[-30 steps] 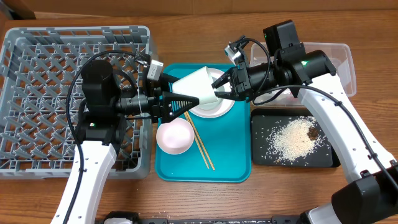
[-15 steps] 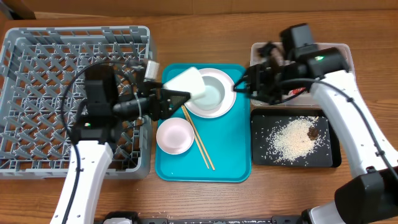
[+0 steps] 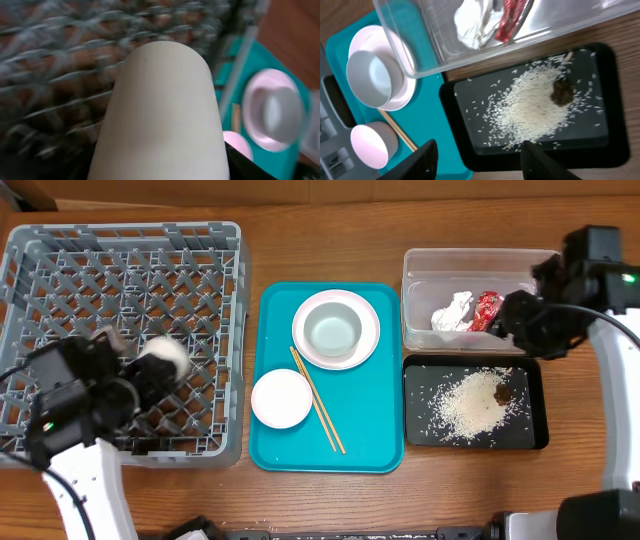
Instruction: Sort waste into correct bins and load items into the dishwasher
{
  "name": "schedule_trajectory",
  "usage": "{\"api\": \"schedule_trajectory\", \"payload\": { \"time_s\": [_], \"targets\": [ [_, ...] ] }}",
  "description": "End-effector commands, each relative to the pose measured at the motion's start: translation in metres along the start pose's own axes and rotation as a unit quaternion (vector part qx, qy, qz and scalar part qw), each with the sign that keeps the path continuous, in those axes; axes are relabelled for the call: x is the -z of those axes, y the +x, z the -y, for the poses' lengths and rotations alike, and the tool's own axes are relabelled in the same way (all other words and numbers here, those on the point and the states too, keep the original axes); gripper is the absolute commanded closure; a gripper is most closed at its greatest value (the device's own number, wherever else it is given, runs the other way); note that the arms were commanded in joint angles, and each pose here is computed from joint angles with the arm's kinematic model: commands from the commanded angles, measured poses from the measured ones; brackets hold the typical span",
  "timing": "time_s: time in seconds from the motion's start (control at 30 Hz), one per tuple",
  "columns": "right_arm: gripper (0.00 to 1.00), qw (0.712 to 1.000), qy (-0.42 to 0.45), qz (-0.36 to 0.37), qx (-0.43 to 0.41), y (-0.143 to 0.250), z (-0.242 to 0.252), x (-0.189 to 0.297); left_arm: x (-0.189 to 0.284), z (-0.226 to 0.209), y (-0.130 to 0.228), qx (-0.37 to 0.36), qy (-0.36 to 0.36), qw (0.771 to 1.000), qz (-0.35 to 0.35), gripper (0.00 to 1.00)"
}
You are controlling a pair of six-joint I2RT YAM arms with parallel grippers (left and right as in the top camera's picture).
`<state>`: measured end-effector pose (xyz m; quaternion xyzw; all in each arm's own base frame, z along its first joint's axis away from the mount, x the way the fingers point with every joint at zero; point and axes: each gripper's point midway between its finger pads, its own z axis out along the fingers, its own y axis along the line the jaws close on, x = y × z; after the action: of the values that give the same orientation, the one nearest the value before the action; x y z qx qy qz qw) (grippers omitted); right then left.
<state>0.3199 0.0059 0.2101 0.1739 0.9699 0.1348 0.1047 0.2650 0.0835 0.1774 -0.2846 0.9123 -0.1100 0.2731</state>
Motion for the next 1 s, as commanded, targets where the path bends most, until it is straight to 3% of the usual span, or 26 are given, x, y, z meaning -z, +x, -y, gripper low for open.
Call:
{"api": "schedule_trajectory", "payload": {
  "time_s": [0.0, 0.2, 0.3, 0.37, 0.4, 0.43, 0.5, 0.7, 0.87, 0.97],
  "targets": [
    [0.45, 1.0, 0.009, 0.022, 0.018, -0.007, -0.001, 0.009, 0.009, -0.05, -0.008, 0.043, -0.128, 0.991, 0.017, 0.96],
    [0.45, 1.0, 0.009, 0.02, 0.018, -0.006, 0.0, 0.009, -0.017, -0.061, -0.002, 0.053, -0.14, 0.988, -0.031, 0.94],
    [0.45, 1.0, 0.01, 0.019, 0.018, -0.005, 0.0, 0.009, -0.033, -0.065, -0.002, 0.057, -0.14, 0.987, -0.051, 0.76],
    [0.45, 1.0, 0.009, 0.018, 0.018, -0.005, -0.001, 0.009, -0.04, -0.065, 0.0, 0.06, -0.134, 0.987, -0.063, 0.54],
    [0.45, 1.0, 0.007, 0.018, 0.018, -0.004, -0.001, 0.009, -0.045, -0.063, 0.0, 0.062, -0.125, 0.988, -0.069, 0.28],
    [0.45, 1.0, 0.008, 0.018, 0.018, -0.004, -0.001, 0.009, -0.047, -0.061, 0.0, 0.063, -0.118, 0.988, -0.072, 0.15],
    [0.45, 1.0, 0.008, 0.016, 0.017, -0.004, -0.001, 0.009, -0.047, -0.053, -0.003, 0.063, -0.097, 0.991, -0.069, 0.02],
    [0.45, 1.0, 0.009, 0.012, 0.016, -0.001, 0.0, 0.009, -0.013, 0.01, -0.031, 0.007, 0.007, 1.0, -0.017, 0.0],
    [0.24, 1.0, 0.011, 0.006, 0.015, 0.001, 0.001, 0.009, 0.004, 0.078, -0.016, -0.097, 0.062, 0.993, 0.001, 0.0],
    [0.18, 1.0, 0.011, 0.005, 0.014, 0.002, 0.001, 0.009, -0.003, 0.113, 0.011, -0.166, 0.073, 0.983, -0.024, 0.0]
  ]
}}
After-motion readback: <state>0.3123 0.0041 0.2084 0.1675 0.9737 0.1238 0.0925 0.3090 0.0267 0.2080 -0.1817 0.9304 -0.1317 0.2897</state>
